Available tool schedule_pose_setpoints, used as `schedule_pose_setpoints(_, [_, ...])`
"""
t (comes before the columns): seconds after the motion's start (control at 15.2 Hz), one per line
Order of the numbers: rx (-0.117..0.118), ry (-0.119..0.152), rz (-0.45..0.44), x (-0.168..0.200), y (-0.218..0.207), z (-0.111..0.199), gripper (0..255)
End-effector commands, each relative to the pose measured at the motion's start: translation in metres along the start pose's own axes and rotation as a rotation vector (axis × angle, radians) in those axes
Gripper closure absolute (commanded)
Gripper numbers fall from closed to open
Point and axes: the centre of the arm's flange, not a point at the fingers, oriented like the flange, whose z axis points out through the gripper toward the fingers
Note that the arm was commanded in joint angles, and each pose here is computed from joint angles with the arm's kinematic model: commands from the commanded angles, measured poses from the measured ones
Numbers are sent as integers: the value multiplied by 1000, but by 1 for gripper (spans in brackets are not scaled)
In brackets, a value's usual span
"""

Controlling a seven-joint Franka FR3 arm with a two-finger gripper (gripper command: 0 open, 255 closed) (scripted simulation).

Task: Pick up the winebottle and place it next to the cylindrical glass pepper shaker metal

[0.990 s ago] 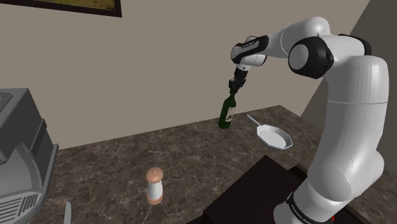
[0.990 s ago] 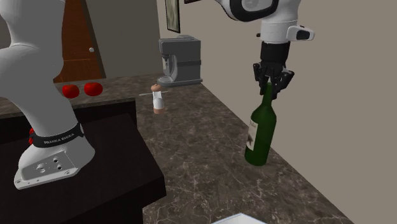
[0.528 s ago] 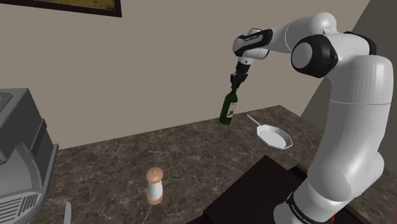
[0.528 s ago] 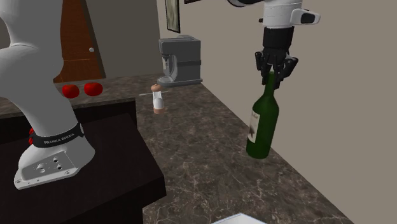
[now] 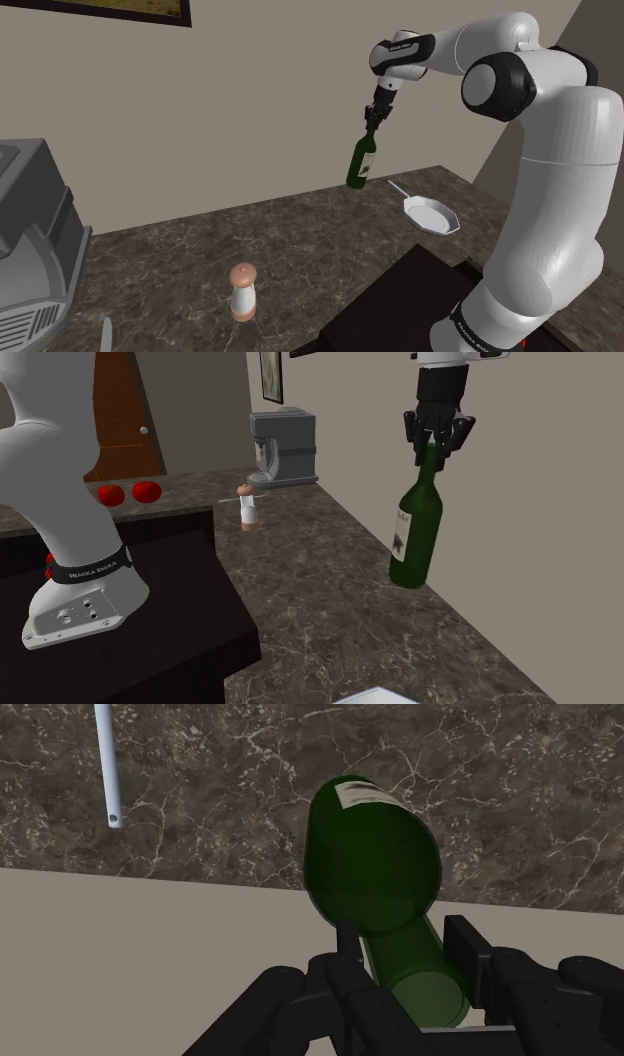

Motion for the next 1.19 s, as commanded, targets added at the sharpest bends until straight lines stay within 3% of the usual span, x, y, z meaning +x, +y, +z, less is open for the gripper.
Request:
schedule_pose_setpoints(0.0, [0, 0, 0, 2, 0, -11, 255])
schedule_pose_setpoints(1.12, [0, 0, 0, 10, 0, -101, 255])
